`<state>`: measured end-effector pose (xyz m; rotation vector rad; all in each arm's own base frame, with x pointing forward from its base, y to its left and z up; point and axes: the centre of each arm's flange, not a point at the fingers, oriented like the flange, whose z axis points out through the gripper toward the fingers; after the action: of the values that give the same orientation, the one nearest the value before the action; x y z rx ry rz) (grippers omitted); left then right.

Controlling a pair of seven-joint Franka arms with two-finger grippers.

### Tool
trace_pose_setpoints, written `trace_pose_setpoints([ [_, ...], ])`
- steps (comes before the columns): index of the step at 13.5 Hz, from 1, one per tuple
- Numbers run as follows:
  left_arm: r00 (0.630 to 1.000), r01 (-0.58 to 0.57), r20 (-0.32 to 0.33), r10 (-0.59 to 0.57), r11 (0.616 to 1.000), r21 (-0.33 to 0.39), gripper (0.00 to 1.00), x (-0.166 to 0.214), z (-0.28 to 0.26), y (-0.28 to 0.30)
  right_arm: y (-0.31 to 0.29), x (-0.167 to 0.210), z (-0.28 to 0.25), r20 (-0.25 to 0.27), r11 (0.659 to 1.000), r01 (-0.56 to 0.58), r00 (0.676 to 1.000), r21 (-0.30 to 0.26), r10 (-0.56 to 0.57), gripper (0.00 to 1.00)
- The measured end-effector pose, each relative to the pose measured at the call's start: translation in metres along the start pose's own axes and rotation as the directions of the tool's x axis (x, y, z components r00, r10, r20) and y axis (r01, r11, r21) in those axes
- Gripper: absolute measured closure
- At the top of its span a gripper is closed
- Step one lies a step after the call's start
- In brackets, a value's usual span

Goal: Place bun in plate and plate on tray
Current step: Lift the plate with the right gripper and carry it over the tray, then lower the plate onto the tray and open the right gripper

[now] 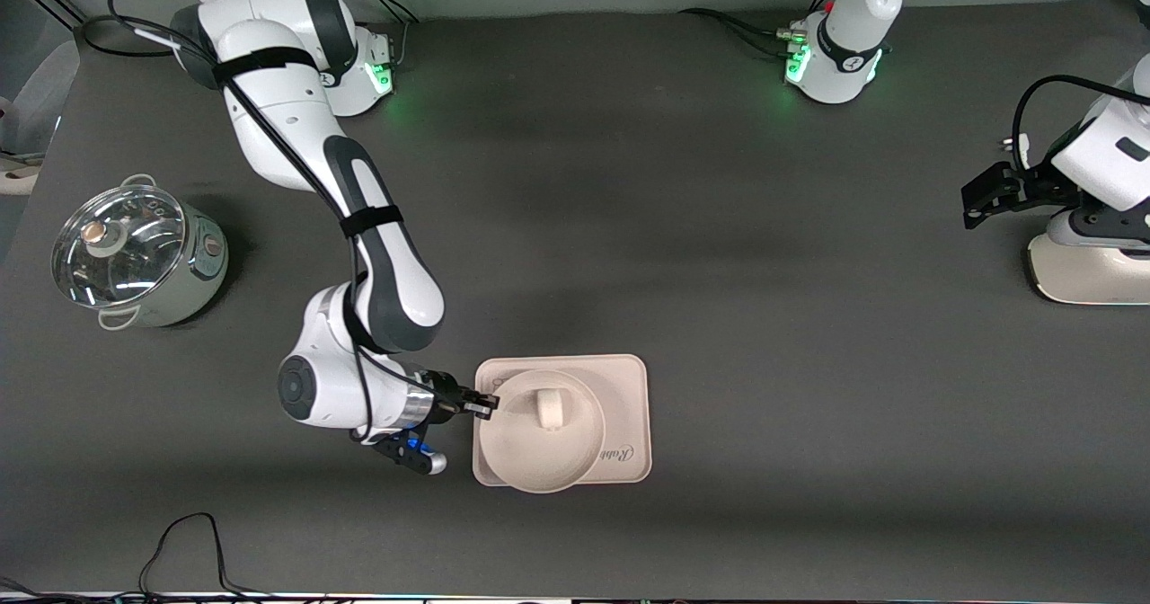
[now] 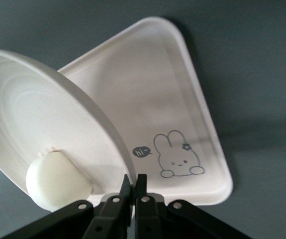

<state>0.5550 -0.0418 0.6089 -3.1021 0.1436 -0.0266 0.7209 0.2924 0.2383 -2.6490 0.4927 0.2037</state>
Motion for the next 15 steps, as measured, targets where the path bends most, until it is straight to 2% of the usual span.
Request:
trace_pose_setpoints([
  [4, 1.000, 0.000, 0.000, 0.000, 1.000, 0.000, 0.00, 0.000, 0.000, 0.000, -0.004, -0.002, 0.025, -0.036, 0.999, -0.011, 0.999, 0.034, 0.012, 0.95],
  [9, 1.000, 0.000, 0.003, 0.000, 1.000, 0.000, 0.00, 0.000, 0.000, 0.000, 0.013, 0.000, 0.069, -0.057, 0.999, -0.029, 0.998, 0.018, 0.030, 0.95],
  [13, 1.000, -0.016, 0.002, 0.016, 1.000, -0.001, 0.00, 0.002, 0.003, 0.009, 0.006, -0.007, 0.075, -0.060, 1.000, -0.017, 0.998, 0.020, 0.018, 0.95],
  [15, 0.999, -0.033, 0.001, 0.033, 0.999, 0.000, 0.00, 0.011, 0.015, 0.019, 0.005, -0.008, 0.077, -0.058, 1.000, -0.015, 0.998, 0.019, 0.016, 0.79],
])
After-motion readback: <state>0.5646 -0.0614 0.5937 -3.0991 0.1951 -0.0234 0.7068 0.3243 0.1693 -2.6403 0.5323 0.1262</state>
